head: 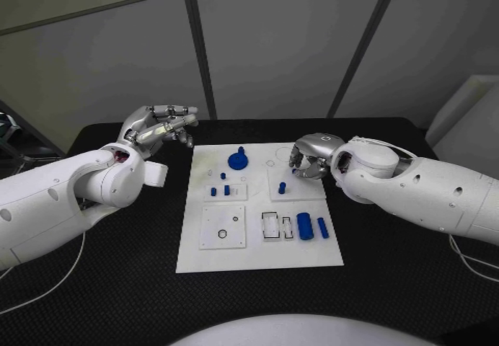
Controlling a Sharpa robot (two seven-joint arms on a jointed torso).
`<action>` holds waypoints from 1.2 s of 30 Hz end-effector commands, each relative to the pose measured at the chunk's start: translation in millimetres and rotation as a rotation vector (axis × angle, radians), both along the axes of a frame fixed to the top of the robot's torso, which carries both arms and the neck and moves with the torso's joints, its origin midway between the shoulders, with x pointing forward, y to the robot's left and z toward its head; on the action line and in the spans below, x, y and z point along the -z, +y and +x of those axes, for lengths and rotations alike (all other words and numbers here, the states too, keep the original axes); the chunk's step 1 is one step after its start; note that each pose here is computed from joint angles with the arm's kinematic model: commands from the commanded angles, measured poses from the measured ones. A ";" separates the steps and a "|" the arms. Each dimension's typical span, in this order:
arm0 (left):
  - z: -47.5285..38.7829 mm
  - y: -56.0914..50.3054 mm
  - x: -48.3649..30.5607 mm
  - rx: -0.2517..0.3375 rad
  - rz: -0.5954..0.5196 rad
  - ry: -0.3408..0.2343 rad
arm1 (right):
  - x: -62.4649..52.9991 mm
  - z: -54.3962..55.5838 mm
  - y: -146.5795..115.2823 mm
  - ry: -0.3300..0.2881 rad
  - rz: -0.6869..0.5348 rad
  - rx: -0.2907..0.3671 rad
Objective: Assemble the parts on the task board
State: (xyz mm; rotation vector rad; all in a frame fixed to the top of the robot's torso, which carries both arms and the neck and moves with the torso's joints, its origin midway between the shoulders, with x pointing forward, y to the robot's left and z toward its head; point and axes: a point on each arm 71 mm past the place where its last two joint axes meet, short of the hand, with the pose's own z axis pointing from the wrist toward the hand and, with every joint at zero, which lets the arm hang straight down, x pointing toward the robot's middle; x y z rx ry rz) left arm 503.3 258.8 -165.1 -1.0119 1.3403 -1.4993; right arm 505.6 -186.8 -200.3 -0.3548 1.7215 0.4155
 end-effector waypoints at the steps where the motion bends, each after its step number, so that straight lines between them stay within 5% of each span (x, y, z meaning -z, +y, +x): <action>1: 0.4 -1.1 -1.6 0.008 -0.017 -0.006 | 2.2 0.2 0.6 0.014 -0.025 -0.001; 19: 0.5 -1.1 -1.1 0.011 -0.015 0.002 | 19.5 -0.2 3.6 0.063 -0.043 0.004; 36: 1.1 -2.5 -0.1 0.018 0.008 0.004 | 12.3 -2.2 4.6 -0.031 0.000 0.024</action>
